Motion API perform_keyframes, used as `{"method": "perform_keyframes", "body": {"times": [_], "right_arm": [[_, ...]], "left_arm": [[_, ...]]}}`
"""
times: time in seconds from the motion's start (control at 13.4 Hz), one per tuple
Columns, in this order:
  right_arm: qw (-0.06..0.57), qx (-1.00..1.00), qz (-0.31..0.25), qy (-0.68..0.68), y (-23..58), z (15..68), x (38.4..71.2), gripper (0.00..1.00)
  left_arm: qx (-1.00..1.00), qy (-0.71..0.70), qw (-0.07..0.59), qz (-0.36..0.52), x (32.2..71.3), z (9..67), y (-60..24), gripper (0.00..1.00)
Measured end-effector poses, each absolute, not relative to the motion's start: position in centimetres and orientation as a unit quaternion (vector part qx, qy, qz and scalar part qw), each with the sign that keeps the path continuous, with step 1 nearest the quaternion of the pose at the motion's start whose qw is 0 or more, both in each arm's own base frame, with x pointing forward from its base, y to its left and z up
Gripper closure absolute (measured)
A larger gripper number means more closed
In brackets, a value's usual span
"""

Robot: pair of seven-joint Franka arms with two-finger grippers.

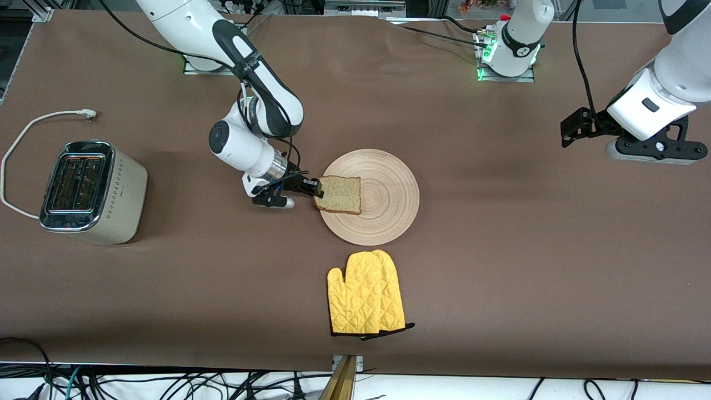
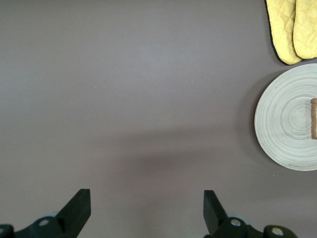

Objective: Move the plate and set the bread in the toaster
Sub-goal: 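Lift the bread with the right gripper and carry it over the toaster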

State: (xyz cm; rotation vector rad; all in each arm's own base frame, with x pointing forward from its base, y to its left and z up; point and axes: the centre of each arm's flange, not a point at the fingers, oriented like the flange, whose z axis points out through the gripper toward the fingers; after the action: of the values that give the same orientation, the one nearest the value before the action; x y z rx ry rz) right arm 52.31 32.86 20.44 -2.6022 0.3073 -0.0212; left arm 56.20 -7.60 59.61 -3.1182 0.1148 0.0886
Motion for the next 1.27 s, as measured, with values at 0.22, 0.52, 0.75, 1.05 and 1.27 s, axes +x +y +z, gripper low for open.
{"method": "perform_keyframes", "body": {"times": [0.22, 0.52, 0.75, 1.05, 1.27], "right_arm": [[0.262, -0.958, -0.009, 0.114, 33.2, 20.8, 52.4, 0.92], [0.277, -0.953, -0.002, 0.120, 34.3, 22.4, 53.0, 0.92], [0.299, -0.948, 0.016, 0.111, 34.4, 26.2, 54.2, 0.93], [0.272, -0.959, 0.034, 0.075, 28.9, 31.5, 56.5, 0.93], [0.202, -0.978, 0.051, 0.026, 23.0, 35.6, 58.0, 0.93]], "left_arm": [[-0.999, 0.037, 0.010, 0.029, 56.2, 59.6, -7.6, 0.00], [-0.999, 0.037, 0.010, 0.029, 56.2, 59.6, -7.6, 0.00], [-0.999, 0.037, 0.010, 0.029, 56.2, 59.6, -7.6, 0.00], [-0.999, 0.036, 0.010, 0.028, 56.2, 59.7, -7.6, 0.00], [-0.999, 0.036, 0.010, 0.028, 56.2, 59.7, -7.6, 0.00]]}}
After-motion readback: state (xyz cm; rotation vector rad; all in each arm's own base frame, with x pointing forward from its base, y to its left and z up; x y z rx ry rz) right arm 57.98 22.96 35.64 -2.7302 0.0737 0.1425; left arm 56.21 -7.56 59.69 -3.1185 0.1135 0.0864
